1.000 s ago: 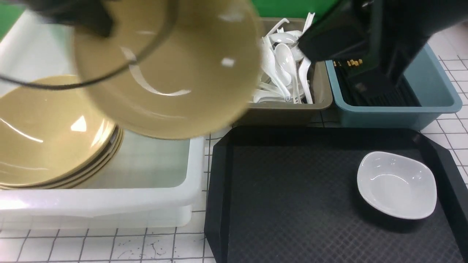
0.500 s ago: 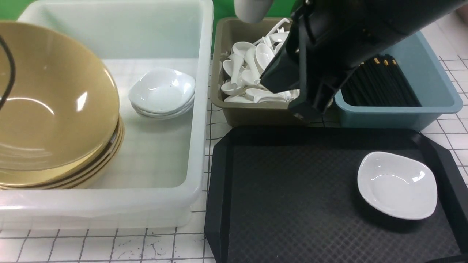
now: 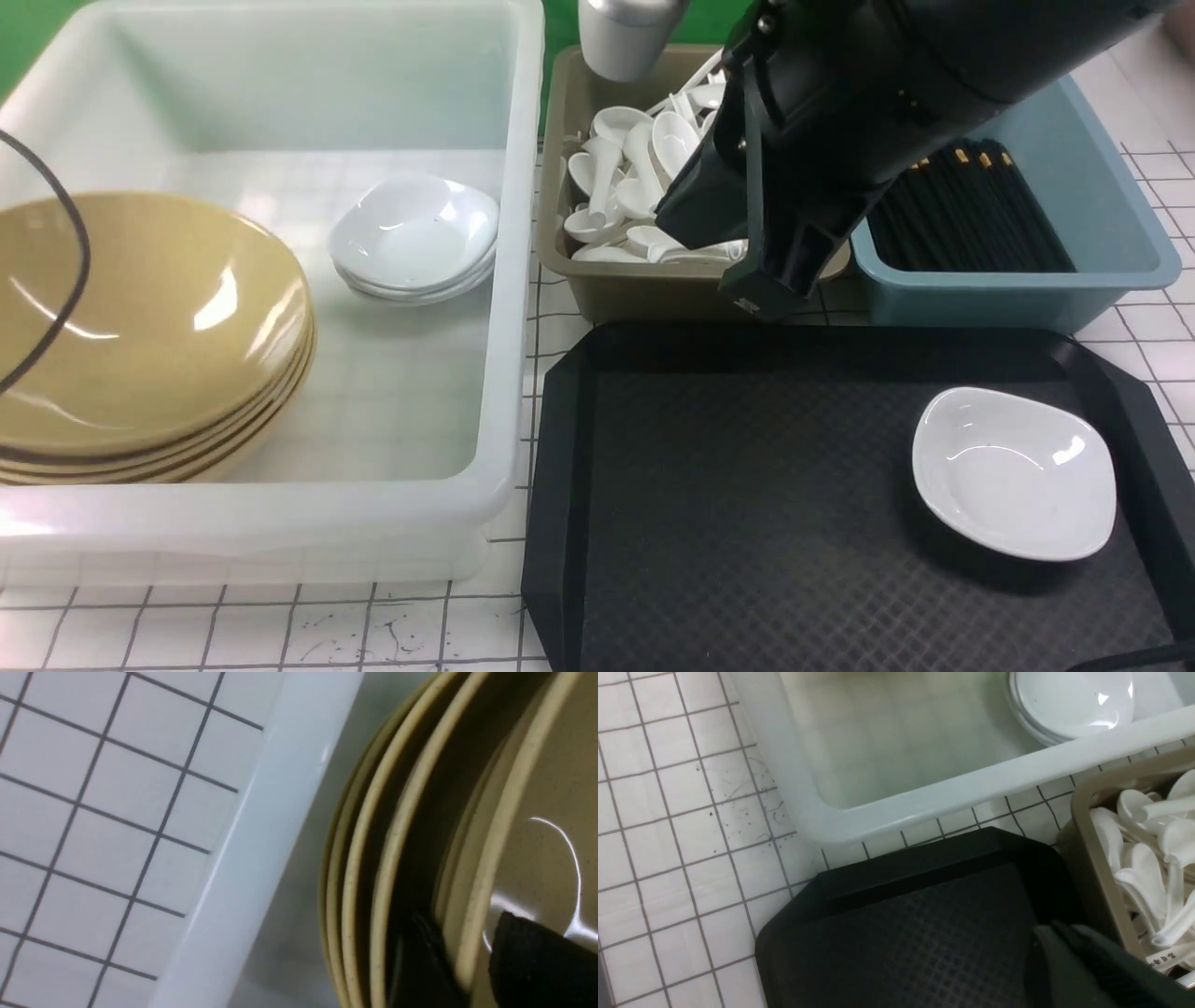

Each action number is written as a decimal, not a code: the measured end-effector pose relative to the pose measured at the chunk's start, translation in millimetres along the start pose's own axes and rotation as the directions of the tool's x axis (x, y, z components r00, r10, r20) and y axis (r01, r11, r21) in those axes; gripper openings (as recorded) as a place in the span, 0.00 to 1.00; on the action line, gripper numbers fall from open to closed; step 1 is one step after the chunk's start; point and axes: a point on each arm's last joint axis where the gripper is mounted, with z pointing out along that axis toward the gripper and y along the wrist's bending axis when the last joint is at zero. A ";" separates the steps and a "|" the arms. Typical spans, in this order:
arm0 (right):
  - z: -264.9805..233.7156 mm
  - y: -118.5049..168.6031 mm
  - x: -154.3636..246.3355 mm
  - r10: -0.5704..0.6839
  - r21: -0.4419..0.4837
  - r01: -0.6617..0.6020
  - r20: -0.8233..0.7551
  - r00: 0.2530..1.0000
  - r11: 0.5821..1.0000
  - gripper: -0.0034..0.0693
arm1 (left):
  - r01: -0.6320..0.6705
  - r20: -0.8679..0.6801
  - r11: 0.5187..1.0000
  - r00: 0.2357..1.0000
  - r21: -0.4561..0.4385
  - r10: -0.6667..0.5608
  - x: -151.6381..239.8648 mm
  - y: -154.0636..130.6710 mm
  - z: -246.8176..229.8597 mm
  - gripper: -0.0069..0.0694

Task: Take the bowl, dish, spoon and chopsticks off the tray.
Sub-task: Use the left arm to put the noodle bowl into the large storage box on the left, then use the left arm to grab the plate

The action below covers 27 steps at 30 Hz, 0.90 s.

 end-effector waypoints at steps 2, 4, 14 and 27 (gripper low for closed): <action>0.0 0.2 0.3 0.000 -0.002 0.000 -0.003 1.000 1.000 0.11 | 0.002 -0.002 1.000 1.000 0.003 -0.002 0.4 -0.4 -0.4 0.48; 0.0 0.3 1.2 -0.002 -0.004 0.001 -0.013 1.000 1.000 0.11 | 0.000 0.005 1.000 1.000 0.006 0.000 1.0 -1.7 -5.2 0.59; -1.5 -7.2 14.6 0.052 0.086 -0.038 -0.157 0.986 0.996 0.11 | -0.060 0.196 0.995 0.980 0.074 0.045 -3.7 -35.8 -102.0 0.80; -5.9 -31.3 86.9 0.380 0.227 -0.325 -0.273 0.884 0.918 0.11 | -0.596 0.187 0.708 0.798 0.378 0.572 56.3 -227.9 -74.9 0.80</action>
